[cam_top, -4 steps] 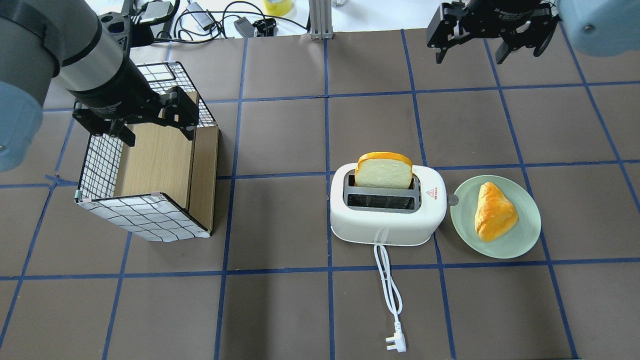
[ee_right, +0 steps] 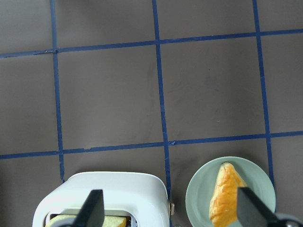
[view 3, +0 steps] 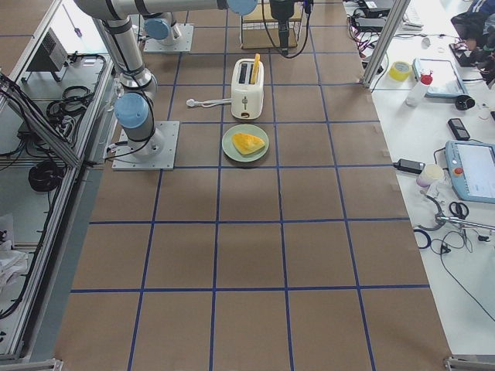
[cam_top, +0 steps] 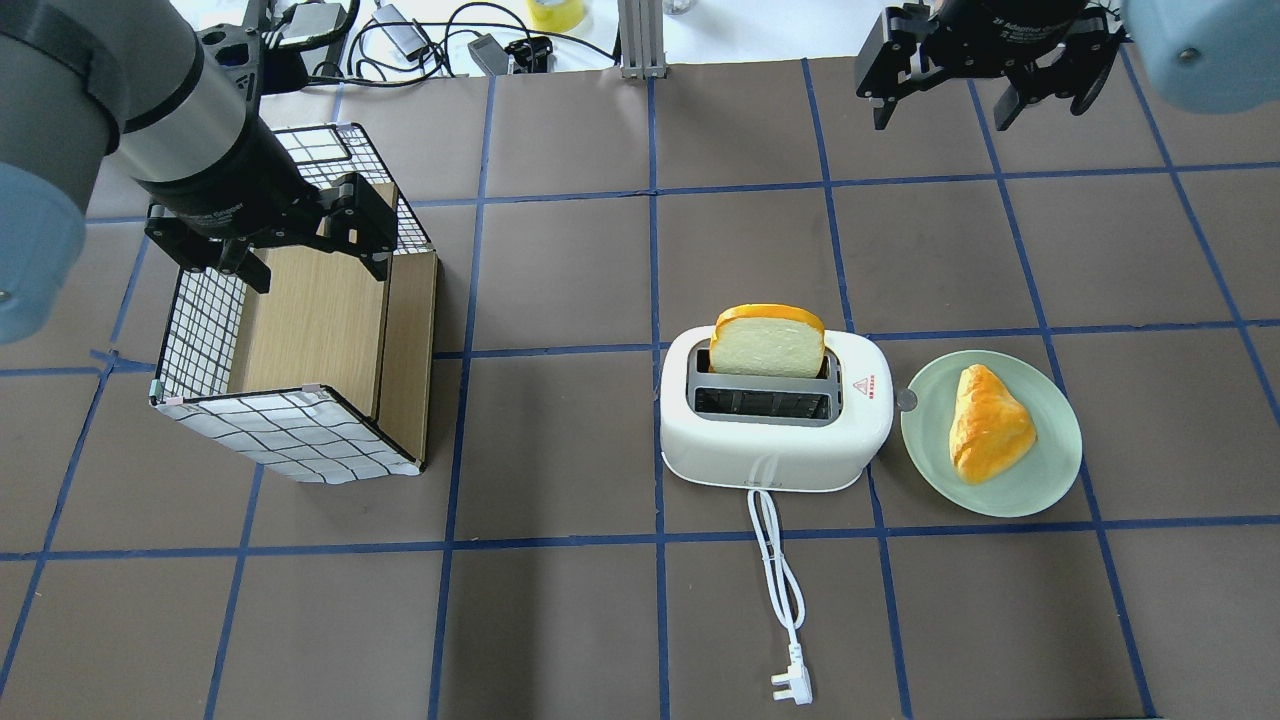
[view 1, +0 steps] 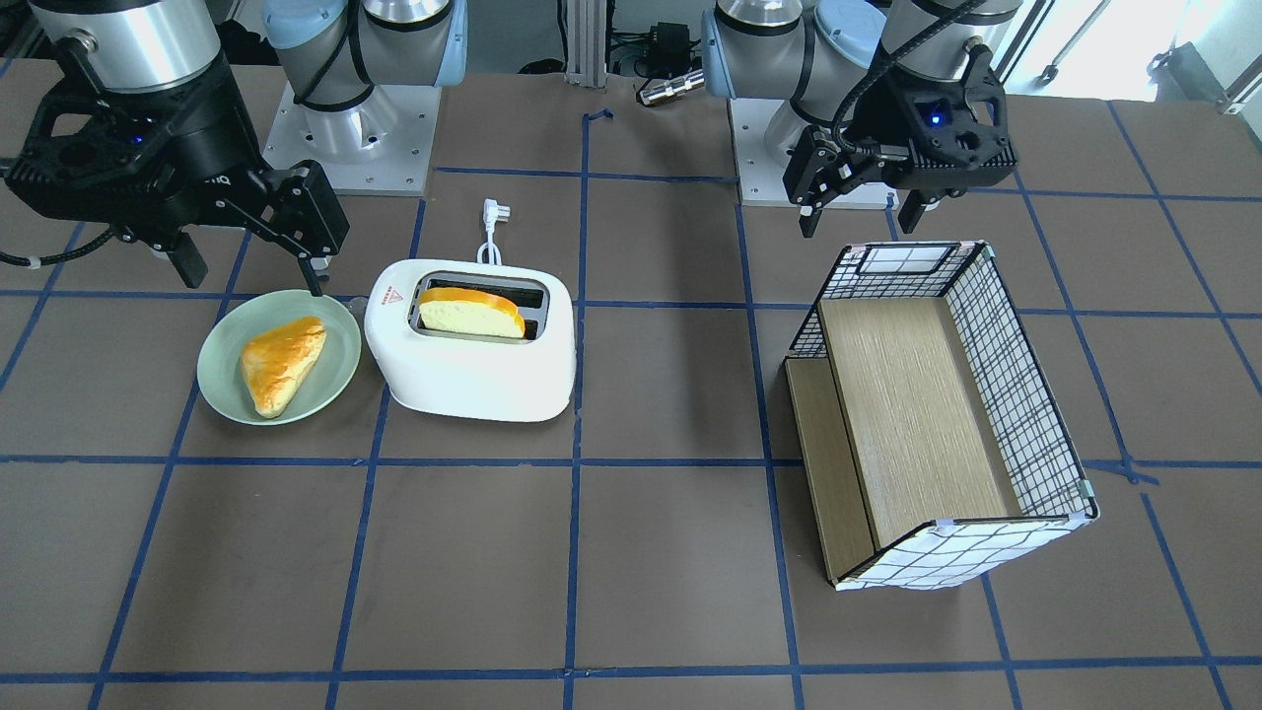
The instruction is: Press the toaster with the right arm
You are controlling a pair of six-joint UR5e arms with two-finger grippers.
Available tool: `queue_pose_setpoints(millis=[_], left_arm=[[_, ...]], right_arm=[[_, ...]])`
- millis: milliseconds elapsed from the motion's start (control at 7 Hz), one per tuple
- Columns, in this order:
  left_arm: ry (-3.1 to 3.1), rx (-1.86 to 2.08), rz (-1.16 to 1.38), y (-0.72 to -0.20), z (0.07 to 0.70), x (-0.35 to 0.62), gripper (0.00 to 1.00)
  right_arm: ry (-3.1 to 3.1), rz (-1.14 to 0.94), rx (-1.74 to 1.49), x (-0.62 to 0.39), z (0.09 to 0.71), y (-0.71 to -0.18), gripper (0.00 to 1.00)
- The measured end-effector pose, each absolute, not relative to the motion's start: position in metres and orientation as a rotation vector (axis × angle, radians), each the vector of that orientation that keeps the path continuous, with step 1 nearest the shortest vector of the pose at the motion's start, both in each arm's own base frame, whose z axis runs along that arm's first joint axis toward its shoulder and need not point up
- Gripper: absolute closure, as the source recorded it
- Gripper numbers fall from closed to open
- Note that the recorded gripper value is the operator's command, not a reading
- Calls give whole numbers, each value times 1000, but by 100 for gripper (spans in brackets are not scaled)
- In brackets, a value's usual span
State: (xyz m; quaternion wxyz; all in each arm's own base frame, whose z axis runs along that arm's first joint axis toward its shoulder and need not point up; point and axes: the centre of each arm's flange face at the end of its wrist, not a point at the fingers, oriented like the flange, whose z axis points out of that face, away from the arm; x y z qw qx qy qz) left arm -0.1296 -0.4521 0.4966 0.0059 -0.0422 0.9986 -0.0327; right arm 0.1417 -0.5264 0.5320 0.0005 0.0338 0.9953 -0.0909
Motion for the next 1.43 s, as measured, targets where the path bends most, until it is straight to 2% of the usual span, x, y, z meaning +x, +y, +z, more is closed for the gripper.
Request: queue_pose_setpoints(millis=[286,429,571,714,1429], left_arm=[[3125,-132,-102,-452,497,-130,0],[3125,-132,-103,-452,497,-130,0],[3124,-132,-103,-452,497,-130,0],[3124,-132,-103,-452,497,-130,0],[3125,-132,-102,-452,497,-130,0]], right_arm=[[3129,-247,107,141,530,-524,0],[3132,-205,108,141,528,-522,9],[3136,-149,112,140,526,-519,75],[3140,-78,102,136,523,-517,100],[3055,282,43,66,498,-507,100]])
